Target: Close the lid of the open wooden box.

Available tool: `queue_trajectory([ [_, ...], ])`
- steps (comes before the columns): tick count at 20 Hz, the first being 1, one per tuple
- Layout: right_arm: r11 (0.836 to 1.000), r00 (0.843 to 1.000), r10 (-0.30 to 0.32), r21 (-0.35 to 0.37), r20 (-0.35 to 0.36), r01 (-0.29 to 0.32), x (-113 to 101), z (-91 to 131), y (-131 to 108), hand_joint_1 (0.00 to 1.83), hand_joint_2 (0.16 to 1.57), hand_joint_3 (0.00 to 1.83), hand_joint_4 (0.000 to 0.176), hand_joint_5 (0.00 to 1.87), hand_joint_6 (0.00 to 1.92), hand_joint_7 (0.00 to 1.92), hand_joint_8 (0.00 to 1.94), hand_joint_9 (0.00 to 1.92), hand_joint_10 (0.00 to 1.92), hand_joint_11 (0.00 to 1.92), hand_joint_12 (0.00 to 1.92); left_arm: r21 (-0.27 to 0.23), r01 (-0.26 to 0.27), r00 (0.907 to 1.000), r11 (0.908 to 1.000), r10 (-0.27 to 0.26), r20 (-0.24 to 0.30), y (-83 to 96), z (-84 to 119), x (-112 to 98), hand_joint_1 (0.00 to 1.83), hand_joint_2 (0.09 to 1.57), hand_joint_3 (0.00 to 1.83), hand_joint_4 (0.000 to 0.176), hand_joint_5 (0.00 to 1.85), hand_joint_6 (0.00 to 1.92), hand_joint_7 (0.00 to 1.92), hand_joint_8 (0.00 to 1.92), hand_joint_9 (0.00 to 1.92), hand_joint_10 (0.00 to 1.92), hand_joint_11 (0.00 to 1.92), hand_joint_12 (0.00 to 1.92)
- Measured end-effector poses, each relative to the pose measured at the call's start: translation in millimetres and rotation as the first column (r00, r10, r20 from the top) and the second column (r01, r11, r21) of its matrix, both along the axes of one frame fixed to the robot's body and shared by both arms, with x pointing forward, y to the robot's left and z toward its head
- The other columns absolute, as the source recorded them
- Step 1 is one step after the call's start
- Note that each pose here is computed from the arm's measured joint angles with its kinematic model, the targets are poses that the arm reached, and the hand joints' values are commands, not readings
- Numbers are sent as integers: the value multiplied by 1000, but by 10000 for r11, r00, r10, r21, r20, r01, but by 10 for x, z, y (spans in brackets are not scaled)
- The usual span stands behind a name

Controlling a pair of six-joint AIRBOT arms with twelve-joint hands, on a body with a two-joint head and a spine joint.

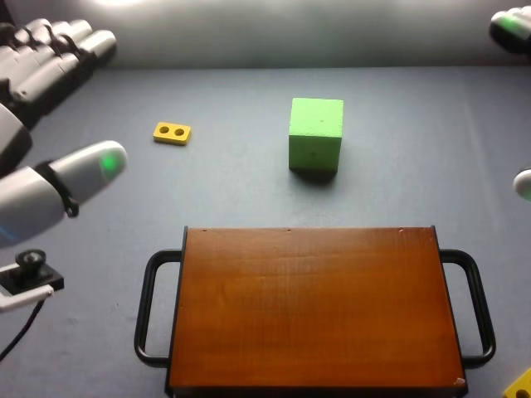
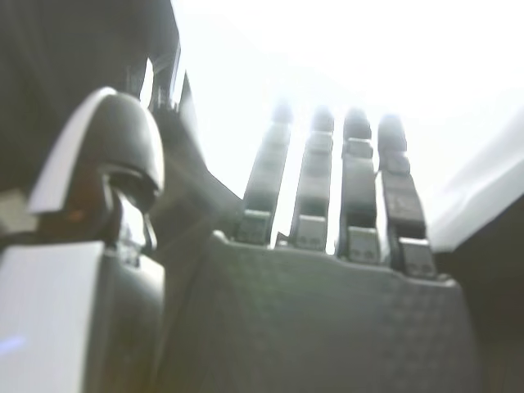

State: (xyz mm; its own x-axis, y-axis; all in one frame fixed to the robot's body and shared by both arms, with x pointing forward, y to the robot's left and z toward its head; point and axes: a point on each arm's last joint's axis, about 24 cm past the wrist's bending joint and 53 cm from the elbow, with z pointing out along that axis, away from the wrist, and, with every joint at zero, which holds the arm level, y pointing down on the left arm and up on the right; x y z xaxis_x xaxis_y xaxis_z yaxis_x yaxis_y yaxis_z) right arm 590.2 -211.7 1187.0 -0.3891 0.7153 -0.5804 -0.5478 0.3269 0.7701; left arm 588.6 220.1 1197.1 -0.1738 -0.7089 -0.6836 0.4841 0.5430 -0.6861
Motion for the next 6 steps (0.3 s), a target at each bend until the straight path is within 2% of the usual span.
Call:
queue_trajectory([
  [1, 9999, 9999, -42, 102, 134, 41, -3, 40, -10, 432, 1178, 8, 74, 126, 6, 162, 10, 183, 16, 213, 45, -176, -101, 9997, 9998, 105, 200, 32, 59, -2, 117, 1442, 10, 0, 62, 2, 0, 0, 0, 0, 0, 0],
  [2, 9995, 9990, -48, 329, 434, 34, -25, 139, -16, 407, 1196, 12, 66, 123, 2, 164, 6, 174, 7, 202, 36, -437, -122, 9986, 9990, 144, 506, 56, 149, -20, 108, 1461, 12, 0, 52, 2, 0, 0, 0, 0, 0, 0],
  [3, 9988, 9969, -62, 495, 789, 23, -49, 233, -33, 478, 1187, 3, 49, 157, 12, 203, 16, 180, 7, 204, 33, -626, -107, 9967, 9980, 157, 801, 71, 227, -43, 192, 1425, 0, 0, 81, 10, 2, 0, 0, 0, 24, 12],
  [4, 9974, 9943, -65, 717, 1065, -12, -74, 312, -46, 635, 1168, 0, 60, 192, 8, 250, 9, 209, 6, 206, 25, -787, -71, 9946, 9969, 152, 1025, 81, 288, -64, 212, 1420, 0, 0, 54, 1, 0, 0, 0, 0, 4, 2],
  [5, 9956, 9914, -69, 931, 1306, -53, -98, 386, -47, 678, 1197, 12, 60, 184, 1, 270, 11, 241, 15, 216, 27, -912, -33, 9919, 9958, 148, 1259, 88, 346, -87, 288, 1387, 0, 0, 61, 4, 0, 0, 0, 0, 0, 0],
  [6, 9933, 9874, -53, 1150, 1581, -131, -127, 470, -38, 678, 1197, 12, 60, 184, 1, 270, 11, 241, 15, 216, 27, -1096, -18, 9900, 9940, 172, 1400, 106, 392, -101, 288, 1387, 0, 0, 61, 4, 0, 0, 0, 0, 0, 0],
])
